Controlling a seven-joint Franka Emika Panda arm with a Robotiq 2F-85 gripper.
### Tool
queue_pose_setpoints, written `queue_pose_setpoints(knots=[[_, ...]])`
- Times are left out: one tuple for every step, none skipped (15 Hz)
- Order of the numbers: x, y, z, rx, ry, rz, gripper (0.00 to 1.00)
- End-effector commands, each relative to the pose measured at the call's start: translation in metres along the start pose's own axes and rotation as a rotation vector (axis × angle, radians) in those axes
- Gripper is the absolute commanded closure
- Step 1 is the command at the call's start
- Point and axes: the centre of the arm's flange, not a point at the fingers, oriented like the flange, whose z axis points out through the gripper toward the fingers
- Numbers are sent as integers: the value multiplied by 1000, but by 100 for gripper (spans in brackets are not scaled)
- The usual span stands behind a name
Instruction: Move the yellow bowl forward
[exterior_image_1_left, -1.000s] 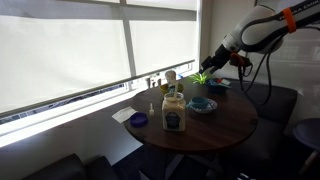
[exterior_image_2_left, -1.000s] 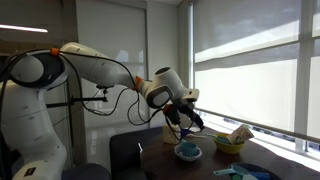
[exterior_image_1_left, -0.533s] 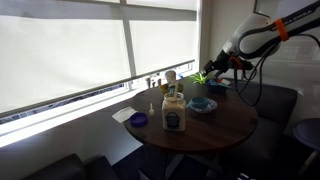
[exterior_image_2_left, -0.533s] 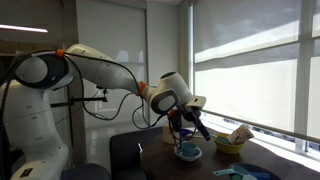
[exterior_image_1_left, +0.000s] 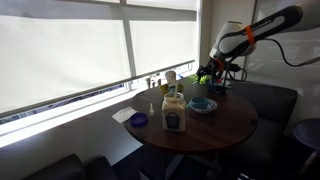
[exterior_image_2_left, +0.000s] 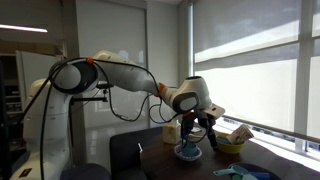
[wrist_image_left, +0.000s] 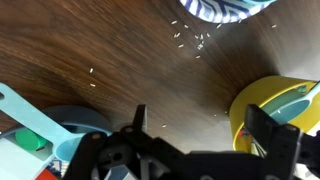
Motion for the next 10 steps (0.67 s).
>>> queue_pose_setpoints(knots=[[30,-36,-18,0,-16,9,0],[13,-14,-8,-9,-13,8,0],[16,-18,-12,-4,-7,5,0],[16,-18,-11,-5,-9,5,0],[15,-16,-10,-8,-12,6,0],[15,-14,-8,-11,-15,7,0],[15,-13,-7,-12,-16,7,0],[15,-13,-7,-12,-16,7,0],[19,-13,-6,-5,-50,27,0],[24,-11,-3,-39,-87,33,0]])
